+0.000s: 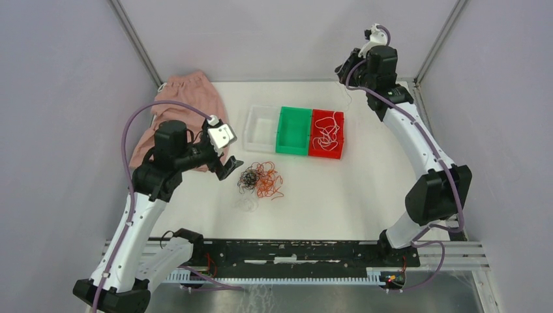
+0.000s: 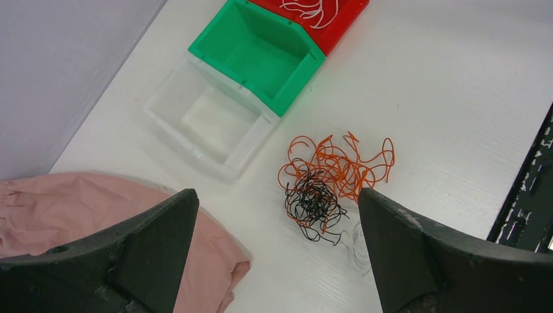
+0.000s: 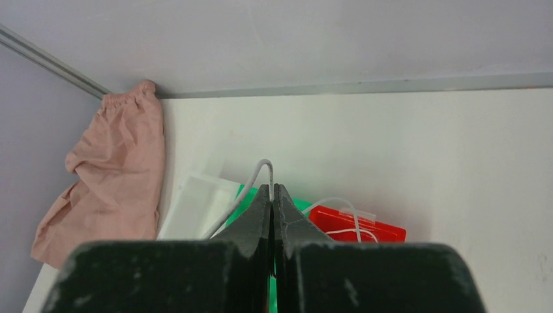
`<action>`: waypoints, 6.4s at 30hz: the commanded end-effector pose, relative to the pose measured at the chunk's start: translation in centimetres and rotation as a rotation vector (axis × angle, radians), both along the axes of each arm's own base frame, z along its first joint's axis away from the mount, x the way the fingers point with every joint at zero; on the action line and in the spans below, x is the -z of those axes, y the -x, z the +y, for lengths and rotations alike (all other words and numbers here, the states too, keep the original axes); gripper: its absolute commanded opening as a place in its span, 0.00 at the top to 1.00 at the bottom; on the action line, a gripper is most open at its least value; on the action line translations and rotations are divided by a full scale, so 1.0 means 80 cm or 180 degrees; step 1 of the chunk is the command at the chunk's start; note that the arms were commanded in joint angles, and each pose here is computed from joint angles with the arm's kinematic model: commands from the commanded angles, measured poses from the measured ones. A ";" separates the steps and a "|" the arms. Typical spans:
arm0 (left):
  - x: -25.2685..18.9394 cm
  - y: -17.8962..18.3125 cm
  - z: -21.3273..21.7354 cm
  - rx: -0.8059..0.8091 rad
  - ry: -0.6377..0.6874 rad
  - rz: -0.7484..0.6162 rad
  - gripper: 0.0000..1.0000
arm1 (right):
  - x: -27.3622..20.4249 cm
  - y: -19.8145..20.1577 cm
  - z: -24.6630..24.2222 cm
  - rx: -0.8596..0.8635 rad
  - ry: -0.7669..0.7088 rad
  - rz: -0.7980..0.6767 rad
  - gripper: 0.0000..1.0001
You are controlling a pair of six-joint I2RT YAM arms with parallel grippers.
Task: Untangle the cables
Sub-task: Place the cable in the bin, then pick up the cable at the center of the board, then place the cable in the bin.
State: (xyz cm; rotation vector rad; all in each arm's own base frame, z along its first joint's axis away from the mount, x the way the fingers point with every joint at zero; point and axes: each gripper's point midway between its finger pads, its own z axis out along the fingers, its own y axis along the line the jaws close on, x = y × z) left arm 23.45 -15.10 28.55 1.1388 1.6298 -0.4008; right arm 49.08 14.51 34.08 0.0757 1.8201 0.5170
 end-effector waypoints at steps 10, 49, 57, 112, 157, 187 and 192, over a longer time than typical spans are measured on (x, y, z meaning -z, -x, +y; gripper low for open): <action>-0.020 -0.002 0.003 -0.0117 0.0077 -0.0071 0.01 | 0.115 -0.016 0.044 -0.0080 0.0144 0.0485 1.00; -0.021 -0.005 0.008 -0.0205 0.0062 -0.0141 0.01 | 0.333 0.001 0.046 -0.0256 0.1258 0.1544 0.85; -0.023 -0.006 0.007 -0.0194 0.0065 -0.0145 0.01 | 0.248 -0.006 0.040 -0.0273 0.1384 0.1199 0.51; 0.067 0.005 0.016 -0.0080 -0.0310 0.0520 0.01 | 0.147 0.099 0.084 -0.0444 0.1510 0.0352 0.54; 0.064 -0.026 0.065 -0.0448 -0.0095 0.0596 0.01 | 0.242 0.383 0.383 -0.3067 0.1162 0.0246 1.00; 0.009 0.079 -0.003 0.0843 0.0639 0.0169 0.08 | -0.061 0.377 0.331 -0.3549 -0.1194 -0.0558 1.00; 0.016 0.074 0.001 0.0743 0.0596 0.0219 0.07 | -0.052 0.318 0.292 -0.2926 -0.0946 -0.0492 1.00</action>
